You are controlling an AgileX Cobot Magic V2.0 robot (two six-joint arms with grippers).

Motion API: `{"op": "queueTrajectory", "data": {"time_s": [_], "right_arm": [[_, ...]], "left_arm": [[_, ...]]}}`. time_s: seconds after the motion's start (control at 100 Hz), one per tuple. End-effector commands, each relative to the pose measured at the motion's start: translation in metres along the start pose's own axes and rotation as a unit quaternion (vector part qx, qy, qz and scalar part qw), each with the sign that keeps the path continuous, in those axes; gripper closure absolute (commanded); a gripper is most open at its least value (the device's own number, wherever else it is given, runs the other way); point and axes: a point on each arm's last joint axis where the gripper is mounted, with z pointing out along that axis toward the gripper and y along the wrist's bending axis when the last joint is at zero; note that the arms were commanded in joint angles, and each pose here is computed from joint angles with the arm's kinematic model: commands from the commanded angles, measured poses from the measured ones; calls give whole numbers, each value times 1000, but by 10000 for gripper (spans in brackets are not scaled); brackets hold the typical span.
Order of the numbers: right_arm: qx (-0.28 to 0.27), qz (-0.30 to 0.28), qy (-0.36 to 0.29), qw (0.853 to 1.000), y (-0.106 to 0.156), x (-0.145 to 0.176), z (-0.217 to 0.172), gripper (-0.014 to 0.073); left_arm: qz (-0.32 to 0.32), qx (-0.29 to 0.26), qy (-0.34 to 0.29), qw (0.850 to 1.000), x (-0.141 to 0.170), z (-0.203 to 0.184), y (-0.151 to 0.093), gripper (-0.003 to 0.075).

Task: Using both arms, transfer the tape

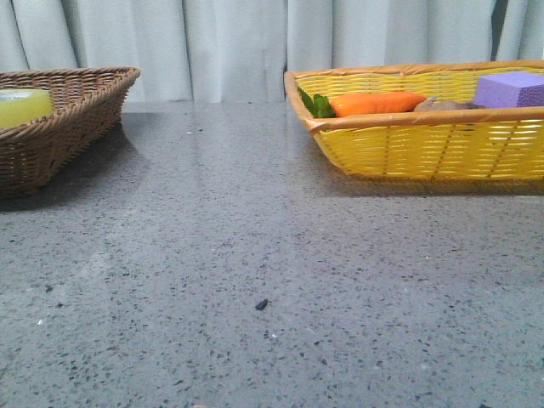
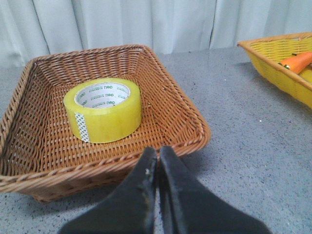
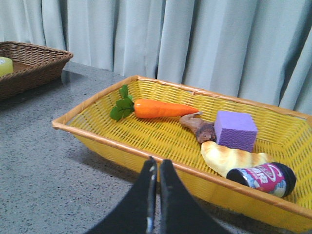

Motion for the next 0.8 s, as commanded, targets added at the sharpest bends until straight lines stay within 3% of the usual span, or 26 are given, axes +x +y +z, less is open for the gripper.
{"op": "queueTrajectory", "data": {"time_s": [0.0,0.24,0.79], "right_arm": [[1,-16,-41,999,0,-12,-1,668],[1,-16,-40,999,0,-12,-1,668],[1,-16,-40,999,0,-12,-1,668]], "left_arm": [[-7,-10,-70,997,-5,-11,1,741],[-2,-10,-96,995,12,-21,-1,741],[-3,-10,-95,995,13,-20,-1,741]]}}
